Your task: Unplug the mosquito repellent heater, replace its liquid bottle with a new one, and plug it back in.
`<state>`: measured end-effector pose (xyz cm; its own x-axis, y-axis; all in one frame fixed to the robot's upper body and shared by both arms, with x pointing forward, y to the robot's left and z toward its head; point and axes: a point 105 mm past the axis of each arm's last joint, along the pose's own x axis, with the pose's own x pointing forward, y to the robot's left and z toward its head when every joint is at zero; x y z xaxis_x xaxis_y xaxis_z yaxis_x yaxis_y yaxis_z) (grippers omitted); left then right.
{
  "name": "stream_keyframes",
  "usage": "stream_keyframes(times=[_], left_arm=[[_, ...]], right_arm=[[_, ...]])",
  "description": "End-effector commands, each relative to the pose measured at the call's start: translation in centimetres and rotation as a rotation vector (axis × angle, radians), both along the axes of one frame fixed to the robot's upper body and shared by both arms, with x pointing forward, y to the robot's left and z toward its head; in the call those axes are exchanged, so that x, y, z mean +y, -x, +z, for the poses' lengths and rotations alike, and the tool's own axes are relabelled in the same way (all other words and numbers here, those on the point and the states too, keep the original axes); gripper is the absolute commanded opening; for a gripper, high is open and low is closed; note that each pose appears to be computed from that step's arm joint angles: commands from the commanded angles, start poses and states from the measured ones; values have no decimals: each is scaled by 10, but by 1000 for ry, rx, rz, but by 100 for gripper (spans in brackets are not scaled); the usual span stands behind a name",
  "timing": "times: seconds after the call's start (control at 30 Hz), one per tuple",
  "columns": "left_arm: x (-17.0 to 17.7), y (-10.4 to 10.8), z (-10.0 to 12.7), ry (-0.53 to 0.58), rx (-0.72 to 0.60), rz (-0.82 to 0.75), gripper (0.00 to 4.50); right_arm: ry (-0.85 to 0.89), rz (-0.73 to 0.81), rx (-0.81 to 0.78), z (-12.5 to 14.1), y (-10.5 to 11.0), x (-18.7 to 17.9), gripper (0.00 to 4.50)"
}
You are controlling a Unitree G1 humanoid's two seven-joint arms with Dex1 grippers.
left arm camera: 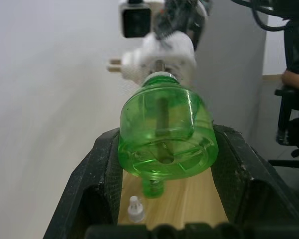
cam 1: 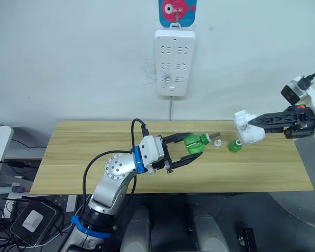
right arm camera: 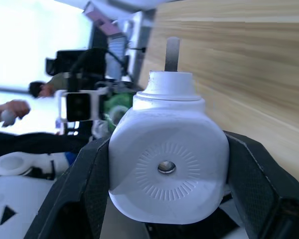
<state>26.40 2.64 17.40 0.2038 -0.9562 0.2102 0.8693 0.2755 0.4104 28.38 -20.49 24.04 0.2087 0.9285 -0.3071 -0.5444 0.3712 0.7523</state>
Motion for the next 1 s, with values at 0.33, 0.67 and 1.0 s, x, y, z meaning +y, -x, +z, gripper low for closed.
stream_keyframes(times=[0.33,0.67,1.0], left_arm=[[-7,-1,6,-9,-67,-39,223],[-14,-6,13,10,-68,-39,223],[-15,-6,23,21,-82,-43,223]], right_arm=[[-78,38,-37,22,8,25,294],[-67,39,-41,21,12,34,294],[-37,4,-60,12,9,35,294]])
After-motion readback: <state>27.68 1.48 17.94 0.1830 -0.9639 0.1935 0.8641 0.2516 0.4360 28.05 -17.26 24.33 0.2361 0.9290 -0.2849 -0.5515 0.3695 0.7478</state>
